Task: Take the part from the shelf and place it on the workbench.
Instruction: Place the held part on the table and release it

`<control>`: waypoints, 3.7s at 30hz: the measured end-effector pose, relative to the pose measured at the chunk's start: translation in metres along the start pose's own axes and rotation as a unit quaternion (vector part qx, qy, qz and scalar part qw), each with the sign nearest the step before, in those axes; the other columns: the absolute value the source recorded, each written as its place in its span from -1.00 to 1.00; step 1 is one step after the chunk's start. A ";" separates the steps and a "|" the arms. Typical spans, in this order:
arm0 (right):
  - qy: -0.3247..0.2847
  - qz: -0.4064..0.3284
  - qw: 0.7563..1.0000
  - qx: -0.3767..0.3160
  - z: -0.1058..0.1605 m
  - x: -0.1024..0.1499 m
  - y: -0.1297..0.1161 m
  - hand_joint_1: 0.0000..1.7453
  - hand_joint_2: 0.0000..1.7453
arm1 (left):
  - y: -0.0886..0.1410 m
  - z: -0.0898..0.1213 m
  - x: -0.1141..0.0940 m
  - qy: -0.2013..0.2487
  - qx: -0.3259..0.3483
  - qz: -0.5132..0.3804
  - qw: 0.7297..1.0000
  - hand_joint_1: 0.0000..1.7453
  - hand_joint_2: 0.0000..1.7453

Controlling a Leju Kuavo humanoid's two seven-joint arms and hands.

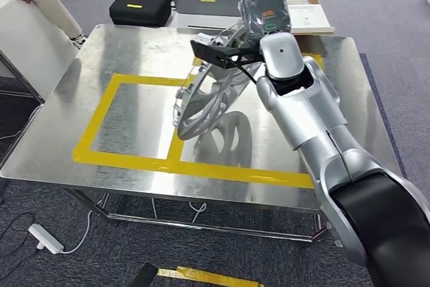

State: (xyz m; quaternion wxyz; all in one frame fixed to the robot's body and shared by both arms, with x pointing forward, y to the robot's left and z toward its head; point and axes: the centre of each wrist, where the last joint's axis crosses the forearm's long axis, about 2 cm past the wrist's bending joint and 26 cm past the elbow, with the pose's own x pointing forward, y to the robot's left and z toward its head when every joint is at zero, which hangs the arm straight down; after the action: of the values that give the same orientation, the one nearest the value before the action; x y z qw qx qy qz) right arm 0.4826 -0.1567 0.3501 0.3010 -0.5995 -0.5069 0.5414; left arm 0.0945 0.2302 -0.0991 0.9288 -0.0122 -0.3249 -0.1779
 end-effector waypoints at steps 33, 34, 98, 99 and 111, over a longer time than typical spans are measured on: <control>-0.035 0.144 0.971 0.190 -0.007 -0.021 0.017 -1.00 -1.00 | -0.001 0.004 -0.009 0.006 0.010 0.016 1.000 -1.00 -1.00; -0.035 0.145 0.970 0.192 -0.007 -0.021 0.019 -1.00 -1.00 | -0.001 0.005 -0.010 0.007 0.010 0.016 1.000 -1.00 -1.00; 0.067 -0.597 0.779 0.180 0.013 -0.062 0.075 -1.00 -1.00 | -0.001 0.013 -0.027 0.022 0.025 0.032 0.999 -1.00 -1.00; 0.067 -0.601 0.776 0.178 0.013 -0.062 0.074 -1.00 -1.00 | 0.000 0.013 -0.027 0.022 0.025 0.032 0.999 -1.00 -1.00; 0.087 -0.608 0.770 0.173 0.021 -0.077 0.092 -1.00 -1.00 | 0.001 0.014 -0.028 0.018 0.029 0.032 0.999 -1.00 -1.00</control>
State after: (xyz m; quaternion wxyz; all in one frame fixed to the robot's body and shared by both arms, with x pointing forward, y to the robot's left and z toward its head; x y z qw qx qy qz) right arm 0.4960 -0.2601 0.2883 0.7085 -0.1483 -0.6353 0.2692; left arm 0.0661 0.2423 -0.1056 0.9399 0.0074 -0.3122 -0.1384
